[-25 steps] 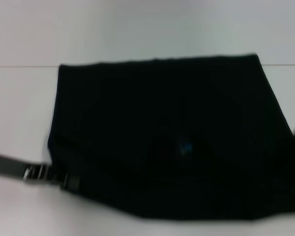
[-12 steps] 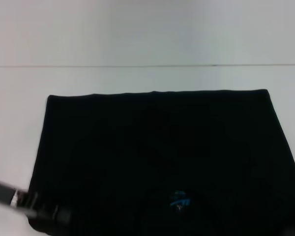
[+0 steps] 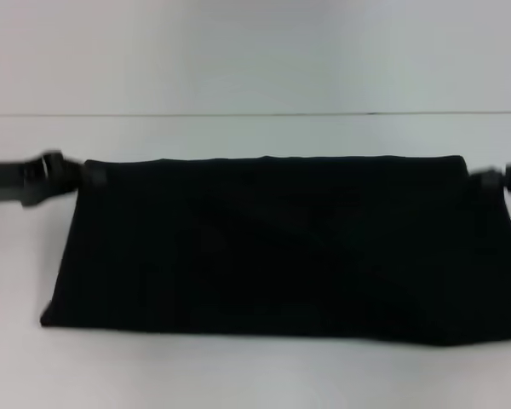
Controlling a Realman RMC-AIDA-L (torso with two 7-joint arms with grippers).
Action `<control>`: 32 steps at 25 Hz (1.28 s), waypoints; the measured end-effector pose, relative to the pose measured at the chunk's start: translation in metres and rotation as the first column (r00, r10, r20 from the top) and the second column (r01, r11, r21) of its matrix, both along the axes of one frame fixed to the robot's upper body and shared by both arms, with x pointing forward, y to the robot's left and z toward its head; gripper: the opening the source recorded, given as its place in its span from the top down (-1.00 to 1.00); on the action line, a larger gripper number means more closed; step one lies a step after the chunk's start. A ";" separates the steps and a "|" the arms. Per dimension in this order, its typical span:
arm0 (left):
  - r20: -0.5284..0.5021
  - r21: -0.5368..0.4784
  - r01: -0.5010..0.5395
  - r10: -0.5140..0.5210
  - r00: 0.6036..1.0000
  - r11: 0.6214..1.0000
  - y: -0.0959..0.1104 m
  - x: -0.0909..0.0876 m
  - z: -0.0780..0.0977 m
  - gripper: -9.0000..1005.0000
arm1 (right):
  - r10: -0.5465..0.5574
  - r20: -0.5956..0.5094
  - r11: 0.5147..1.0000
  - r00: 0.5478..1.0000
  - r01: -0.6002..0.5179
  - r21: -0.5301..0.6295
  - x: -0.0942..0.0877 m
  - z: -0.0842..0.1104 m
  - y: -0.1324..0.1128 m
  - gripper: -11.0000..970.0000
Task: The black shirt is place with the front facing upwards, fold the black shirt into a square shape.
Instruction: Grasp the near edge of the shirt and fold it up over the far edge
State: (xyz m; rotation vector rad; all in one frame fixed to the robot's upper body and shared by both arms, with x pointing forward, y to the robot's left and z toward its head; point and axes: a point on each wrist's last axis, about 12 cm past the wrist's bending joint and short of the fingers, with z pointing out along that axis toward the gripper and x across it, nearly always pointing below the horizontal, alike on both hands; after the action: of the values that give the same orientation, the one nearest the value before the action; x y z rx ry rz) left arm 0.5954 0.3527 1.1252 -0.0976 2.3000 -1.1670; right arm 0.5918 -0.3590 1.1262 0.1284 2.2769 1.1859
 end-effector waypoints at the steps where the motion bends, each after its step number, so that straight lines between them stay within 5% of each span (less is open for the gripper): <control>1: 0.019 -0.010 -0.055 0.055 0.998 0.998 0.001 0.003 -0.003 0.92 | -0.034 0.011 0.999 0.999 0.034 0.003 0.004 -0.003 0.001 0.88; 7: 0.057 -0.020 -0.207 0.208 0.977 0.978 -0.005 0.013 -0.018 0.92 | -0.163 0.071 0.984 0.984 0.167 -0.053 0.024 -0.021 0.020 0.88; 18: 0.133 0.067 -0.250 0.239 0.962 0.966 -0.029 0.044 -0.012 0.92 | -0.233 0.173 0.968 0.957 0.246 -0.057 0.050 -0.011 0.037 0.88; 32: 0.270 0.240 -0.432 0.367 0.890 0.869 -0.067 0.063 -0.038 0.84 | -0.269 0.227 0.886 0.936 0.333 -0.323 0.067 -0.042 0.075 0.71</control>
State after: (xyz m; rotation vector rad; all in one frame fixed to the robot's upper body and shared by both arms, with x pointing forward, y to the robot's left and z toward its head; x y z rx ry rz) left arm 0.6581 0.2854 1.0874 -0.3082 2.0969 -0.5842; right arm 0.6587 -0.2836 1.0838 0.2217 2.1752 0.5860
